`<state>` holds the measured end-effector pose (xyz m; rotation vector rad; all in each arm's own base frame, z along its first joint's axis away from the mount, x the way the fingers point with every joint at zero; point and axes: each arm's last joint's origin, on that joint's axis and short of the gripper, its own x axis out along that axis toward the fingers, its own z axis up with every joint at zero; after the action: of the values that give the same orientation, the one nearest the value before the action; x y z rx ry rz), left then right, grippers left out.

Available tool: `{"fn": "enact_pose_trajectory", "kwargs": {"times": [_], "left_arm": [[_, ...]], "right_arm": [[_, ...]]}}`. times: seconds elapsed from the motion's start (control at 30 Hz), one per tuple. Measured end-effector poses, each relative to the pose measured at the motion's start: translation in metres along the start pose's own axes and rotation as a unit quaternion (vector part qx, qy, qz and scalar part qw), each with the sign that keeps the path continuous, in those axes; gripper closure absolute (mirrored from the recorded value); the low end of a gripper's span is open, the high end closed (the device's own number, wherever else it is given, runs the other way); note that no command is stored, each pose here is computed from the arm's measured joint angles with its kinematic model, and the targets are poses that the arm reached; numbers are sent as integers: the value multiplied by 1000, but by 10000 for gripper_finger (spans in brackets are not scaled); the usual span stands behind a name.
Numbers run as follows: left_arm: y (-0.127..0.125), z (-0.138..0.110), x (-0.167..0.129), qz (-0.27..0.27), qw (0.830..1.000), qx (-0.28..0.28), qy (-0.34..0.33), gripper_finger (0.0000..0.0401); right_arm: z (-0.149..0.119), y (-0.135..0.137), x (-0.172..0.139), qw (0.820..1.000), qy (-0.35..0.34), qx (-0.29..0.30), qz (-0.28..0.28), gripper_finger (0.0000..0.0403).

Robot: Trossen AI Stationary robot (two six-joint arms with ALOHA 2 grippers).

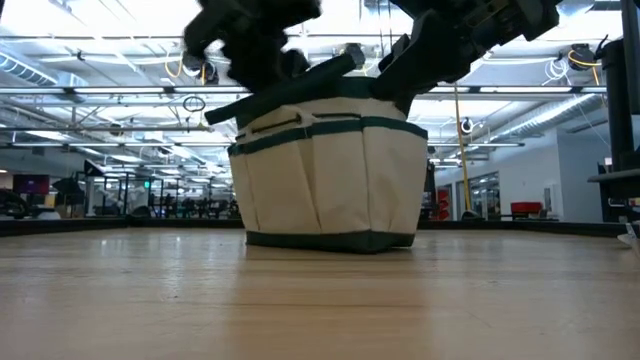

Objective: Pick & Place Garden tools in Gardening bag
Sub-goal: Adjust the brown trowel in the gardening bag

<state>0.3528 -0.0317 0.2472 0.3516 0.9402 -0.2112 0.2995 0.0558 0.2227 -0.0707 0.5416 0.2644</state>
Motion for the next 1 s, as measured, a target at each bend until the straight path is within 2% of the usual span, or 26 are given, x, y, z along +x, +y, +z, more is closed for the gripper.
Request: {"fn": "enact_pose_trajectory", "kwargs": {"times": [0.17,0.43,1.0], "left_arm": [[8,13,8,-4,1000,1,21,304],[6,4,44,-28,995,18,93,304],[4,2,48,-56,993,12,99,304]], "right_arm": [[1,0,0,1000,-3,0,1,402],[-2,0,0,1000,11,1,2,403],[0,1,0,1000,0,-8,14,403]]}}
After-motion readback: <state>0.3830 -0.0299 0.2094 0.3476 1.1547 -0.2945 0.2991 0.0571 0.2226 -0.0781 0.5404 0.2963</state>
